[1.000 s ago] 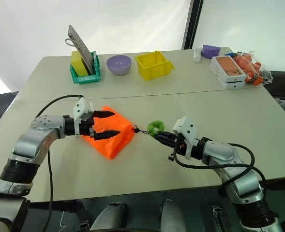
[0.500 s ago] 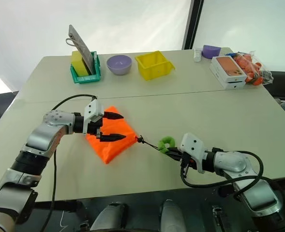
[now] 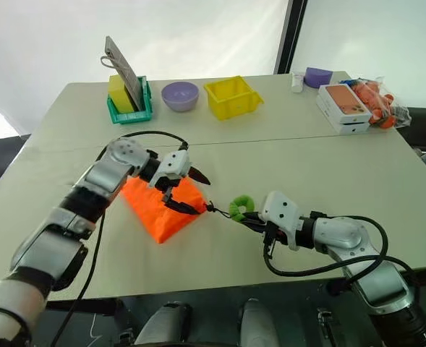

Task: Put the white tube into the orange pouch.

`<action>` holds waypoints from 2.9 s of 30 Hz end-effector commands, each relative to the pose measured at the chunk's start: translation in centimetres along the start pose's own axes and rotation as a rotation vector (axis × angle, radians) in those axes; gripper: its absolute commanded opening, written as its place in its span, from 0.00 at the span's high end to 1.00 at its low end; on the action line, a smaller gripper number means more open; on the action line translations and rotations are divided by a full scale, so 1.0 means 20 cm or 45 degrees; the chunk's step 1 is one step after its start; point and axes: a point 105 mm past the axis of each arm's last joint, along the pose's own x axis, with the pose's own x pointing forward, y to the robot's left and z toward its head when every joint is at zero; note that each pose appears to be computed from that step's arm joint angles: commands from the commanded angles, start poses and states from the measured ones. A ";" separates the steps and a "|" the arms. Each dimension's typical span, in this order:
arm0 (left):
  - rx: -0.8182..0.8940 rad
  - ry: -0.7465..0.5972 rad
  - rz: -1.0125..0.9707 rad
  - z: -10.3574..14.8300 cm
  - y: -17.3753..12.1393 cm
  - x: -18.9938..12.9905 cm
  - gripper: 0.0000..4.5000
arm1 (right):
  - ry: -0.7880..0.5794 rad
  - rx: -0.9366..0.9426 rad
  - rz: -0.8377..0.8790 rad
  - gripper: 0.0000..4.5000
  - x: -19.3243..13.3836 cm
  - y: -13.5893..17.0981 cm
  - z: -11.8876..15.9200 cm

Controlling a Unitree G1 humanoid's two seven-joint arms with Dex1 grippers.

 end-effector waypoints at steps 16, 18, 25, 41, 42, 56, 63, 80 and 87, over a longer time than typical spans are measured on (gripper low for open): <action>0.074 0.086 -0.188 0.00 0.03 0.10 0.01 | -0.050 -0.156 -0.010 1.00 0.04 0.10 0.09; 0.050 0.098 -0.190 -0.01 0.03 0.10 0.01 | -0.049 -0.163 -0.007 1.00 0.04 0.10 0.09; -0.059 0.073 -0.192 -0.02 0.03 0.10 0.01 | 0.009 -0.223 -0.047 1.00 0.02 0.06 0.06; -0.192 0.008 -0.222 0.01 0.02 0.13 0.01 | 0.052 -0.259 -0.066 1.00 0.00 0.04 0.07; -0.192 0.009 -0.224 0.01 0.02 0.13 0.01 | 0.053 -0.260 -0.066 1.00 0.00 0.04 0.07; -0.186 0.046 -0.217 -0.04 0.01 0.11 0.94 | 0.038 -0.294 -0.104 1.00 0.01 0.00 0.09; -0.128 -0.034 -0.140 -0.02 0.02 0.07 0.94 | -0.032 -0.318 -0.314 1.00 -0.01 -0.15 0.15; -0.153 -0.186 0.138 0.00 0.08 -0.01 0.94 | -0.095 -0.363 -0.434 1.00 0.03 -0.26 0.19; -0.101 -0.116 0.160 -0.06 0.05 -0.03 0.94 | -0.001 -0.406 -0.525 1.00 0.00 -0.33 0.13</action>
